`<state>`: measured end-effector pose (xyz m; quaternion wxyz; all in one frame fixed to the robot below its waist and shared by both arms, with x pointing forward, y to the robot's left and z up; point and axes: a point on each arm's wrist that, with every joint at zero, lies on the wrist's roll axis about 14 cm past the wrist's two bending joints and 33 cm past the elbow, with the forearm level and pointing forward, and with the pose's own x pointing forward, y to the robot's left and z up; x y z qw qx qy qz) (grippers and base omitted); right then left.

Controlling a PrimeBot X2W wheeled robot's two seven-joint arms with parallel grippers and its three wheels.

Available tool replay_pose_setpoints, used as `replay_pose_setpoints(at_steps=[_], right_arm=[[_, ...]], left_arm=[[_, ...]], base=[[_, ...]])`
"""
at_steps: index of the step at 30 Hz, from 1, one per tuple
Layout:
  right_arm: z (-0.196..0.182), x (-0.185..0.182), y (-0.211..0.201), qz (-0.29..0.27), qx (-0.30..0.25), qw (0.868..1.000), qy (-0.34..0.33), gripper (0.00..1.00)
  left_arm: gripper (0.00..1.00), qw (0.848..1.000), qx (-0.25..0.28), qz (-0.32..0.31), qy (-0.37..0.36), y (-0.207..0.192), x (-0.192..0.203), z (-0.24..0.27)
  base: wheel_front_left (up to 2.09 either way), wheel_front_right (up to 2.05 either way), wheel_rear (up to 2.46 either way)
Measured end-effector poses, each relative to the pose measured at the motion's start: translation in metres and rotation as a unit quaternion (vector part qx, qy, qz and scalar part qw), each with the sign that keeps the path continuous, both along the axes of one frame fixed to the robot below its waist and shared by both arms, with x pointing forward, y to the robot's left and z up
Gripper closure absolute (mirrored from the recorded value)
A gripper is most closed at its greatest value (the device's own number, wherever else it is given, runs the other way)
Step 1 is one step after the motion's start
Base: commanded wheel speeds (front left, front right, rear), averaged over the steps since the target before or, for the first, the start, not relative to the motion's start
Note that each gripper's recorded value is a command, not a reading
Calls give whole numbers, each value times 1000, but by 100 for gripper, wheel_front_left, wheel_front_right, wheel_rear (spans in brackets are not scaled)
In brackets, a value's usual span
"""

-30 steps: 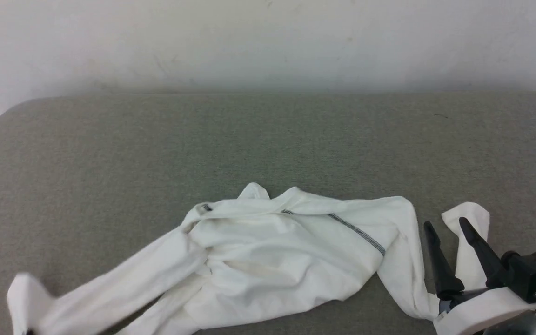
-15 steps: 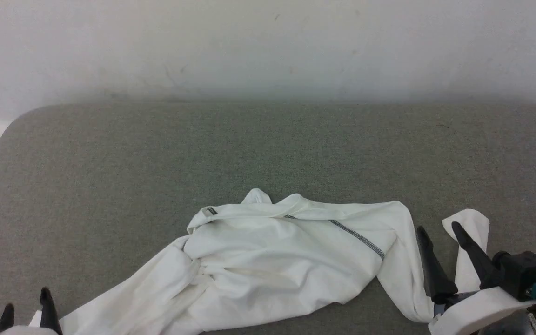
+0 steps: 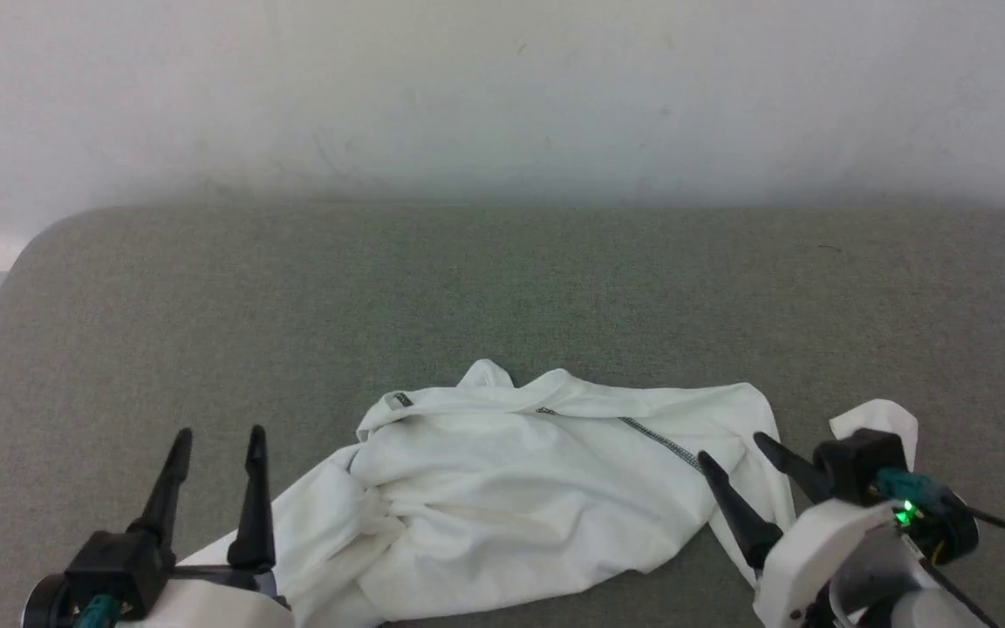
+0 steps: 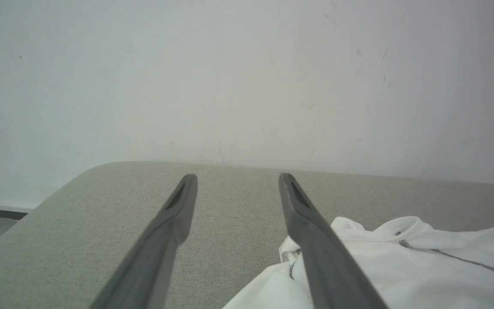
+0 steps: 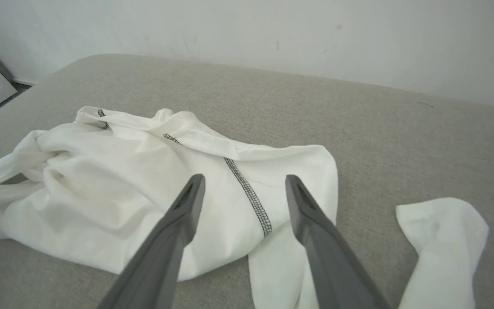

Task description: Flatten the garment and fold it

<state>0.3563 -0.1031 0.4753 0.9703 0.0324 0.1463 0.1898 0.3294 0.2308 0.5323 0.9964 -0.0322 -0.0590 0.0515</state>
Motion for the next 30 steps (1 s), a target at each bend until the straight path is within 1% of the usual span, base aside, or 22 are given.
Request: replay_pose_setpoints(at_steps=[3, 8, 13, 17, 18, 19, 20, 23, 27, 30], right_arm=[[0, 16, 16, 35, -8, 999, 6, 0], [-9, 40, 44, 101, -34, 994, 31, 0], [-23, 63, 69, 155, -70, 983, 62, 0], [-43, 73, 83, 192, -98, 971, 102, 0], [-49, 74, 85, 198, -104, 968, 114, 45], [-55, 75, 86, 202, -109, 965, 128, 83], [-60, 76, 87, 207, -114, 962, 139, 100], [-62, 90, 88, 210, -116, 960, 145, 100], [-46, 127, 83, 185, -93, 970, 126, 100], [-35, 157, 68, 146, -70, 979, 123, 100]], left_arm=[[0, 1000, 8, -20, -8, -10, 4, 2], [0, 1000, 7, -27, 5, -15, 5, -8], [0, 1000, -3, -18, 7, -15, 10, -12], [0, 1000, -10, -7, 17, -11, 13, -18], [0, 1000, -11, -6, 19, -11, 14, -20], [0, 1000, -13, -3, 22, -10, 14, -21], [0, 1000, -14, 1, 23, -9, 14, -22], [0, 1000, -14, 6, 27, -6, 14, -25], [0, 999, -11, 16, 29, 1, 17, -26], [0, 999, -10, 19, 32, 2, 20, -28]], base=[[0, 0, 0], [0, 0, 0], [0, 0, 0], [0, 0, 0], [0, 0, 0], [0, 0, 0], [0, 0, 0], [0, 0, 0], [0, 0, 0], [0, 0, 0]])
